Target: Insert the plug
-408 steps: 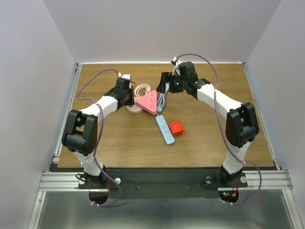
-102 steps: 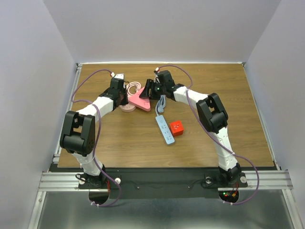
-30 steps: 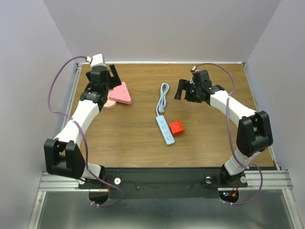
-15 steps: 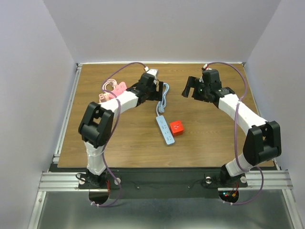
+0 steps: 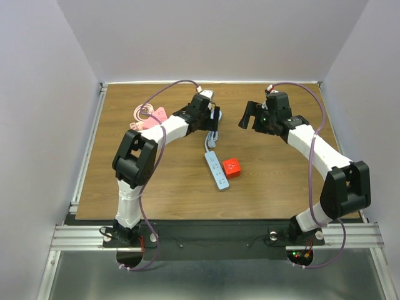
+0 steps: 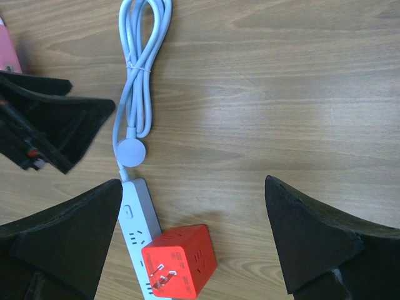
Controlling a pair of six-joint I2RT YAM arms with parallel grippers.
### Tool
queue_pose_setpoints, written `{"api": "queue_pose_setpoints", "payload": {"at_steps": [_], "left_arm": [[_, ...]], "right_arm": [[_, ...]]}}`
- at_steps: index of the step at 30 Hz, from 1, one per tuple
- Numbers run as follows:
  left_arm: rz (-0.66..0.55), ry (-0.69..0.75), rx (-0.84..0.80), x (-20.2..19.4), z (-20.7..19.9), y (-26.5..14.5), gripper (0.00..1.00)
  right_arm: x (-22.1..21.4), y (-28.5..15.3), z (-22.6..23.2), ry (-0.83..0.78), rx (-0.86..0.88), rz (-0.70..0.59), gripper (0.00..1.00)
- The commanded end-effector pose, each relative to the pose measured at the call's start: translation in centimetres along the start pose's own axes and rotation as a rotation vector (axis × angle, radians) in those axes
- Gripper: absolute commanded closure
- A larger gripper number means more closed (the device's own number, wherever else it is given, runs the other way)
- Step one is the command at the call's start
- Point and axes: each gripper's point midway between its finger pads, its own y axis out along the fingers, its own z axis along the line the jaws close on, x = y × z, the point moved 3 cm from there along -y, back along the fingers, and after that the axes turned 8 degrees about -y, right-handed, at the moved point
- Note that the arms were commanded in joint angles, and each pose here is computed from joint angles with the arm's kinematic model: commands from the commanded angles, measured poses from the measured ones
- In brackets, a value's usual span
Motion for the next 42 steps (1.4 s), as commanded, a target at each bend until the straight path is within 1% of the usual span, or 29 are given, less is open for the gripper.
{"api": "queue_pose_setpoints", "payload": {"at_steps": [1, 5, 9, 10, 12, 13, 14, 15, 16, 18, 19, 25, 33, 37, 38, 39, 41, 42], "left_arm": [[0.006, 0.022, -0.045, 0.1, -2.1, 0.3, 0.07], [0.034, 0.021, -0.03, -0.6, -1.8, 0.7, 0.07], [0.097, 0.047, -0.018, -2.3, -1.5, 1.6, 0.07], [0.109, 0.052, -0.016, -2.7, -1.4, 1.7, 0.09], [0.139, 0.07, -0.009, -3.4, -1.2, 2.0, 0.32], [0.153, 0.08, 0.0, -3.6, -1.0, 2.1, 0.45], [0.157, 0.085, 0.01, -3.7, -0.8, 2.1, 0.69], [0.151, 0.091, 0.027, -3.6, -0.6, 2.1, 0.79], [0.155, 0.093, 0.029, -3.6, -0.5, 2.1, 0.86], [0.143, 0.1, 0.054, -3.2, -0.1, 2.1, 0.98], [0.141, 0.103, 0.054, -3.1, -0.1, 2.1, 1.0], [0.116, 0.106, 0.051, -0.8, -0.1, 2.6, 1.0], [0.06, 0.085, 0.056, 5.0, 1.7, 4.8, 1.0], [0.041, 0.089, 0.068, 6.5, 2.9, 5.6, 1.0], [0.035, 0.093, 0.067, 6.8, 2.9, 5.6, 0.95], [0.028, 0.099, 0.07, 7.0, 3.1, 5.5, 0.75], [0.013, 0.1, 0.08, 7.4, 3.3, 5.3, 0.53], [0.001, 0.103, 0.08, 7.8, 3.4, 5.0, 0.35]], "right_arm": [[0.9, -0.1, 0.4, 0.004, 0.025, -0.028, 0.0], [0.6, -0.5, 0.3, 0.004, 0.024, -0.031, 0.0], [0.5, -0.6, 0.3, 0.01, 0.024, -0.03, 0.0], [0.6, -0.6, 0.4, 0.011, 0.027, -0.03, 0.0], [0.7, -0.6, 0.5, 0.014, 0.031, -0.03, 0.0], [0.7, -0.5, 0.6, 0.015, 0.036, -0.028, 0.0], [0.8, -0.4, 0.6, 0.017, 0.038, -0.029, 0.0], [0.9, -0.4, 0.7, 0.018, 0.045, -0.029, 0.0], [0.9, -0.4, 0.8, 0.016, 0.048, -0.028, 0.0], [0.8, -0.2, 0.8, 0.012, 0.053, -0.021, 0.0], [0.7, -0.2, 0.8, 0.01, 0.055, -0.016, 0.0], [0.2, -0.7, 1.2, -0.035, 0.097, -0.008, 0.0], [-1.5, -0.6, 0.8, -0.032, 0.098, 0.029, 0.01], [-2.0, -0.3, 0.7, -0.022, 0.099, 0.046, 0.01], [-2.0, -0.3, 0.7, -0.022, 0.098, 0.047, 0.01], [-2.0, -0.3, 0.7, -0.02, 0.095, 0.046, 0.01], [-1.7, -0.3, 0.6, -0.021, 0.091, 0.039, 0.01], [-1.7, -0.3, 0.7, -0.021, 0.091, 0.039, 0.01]]}}
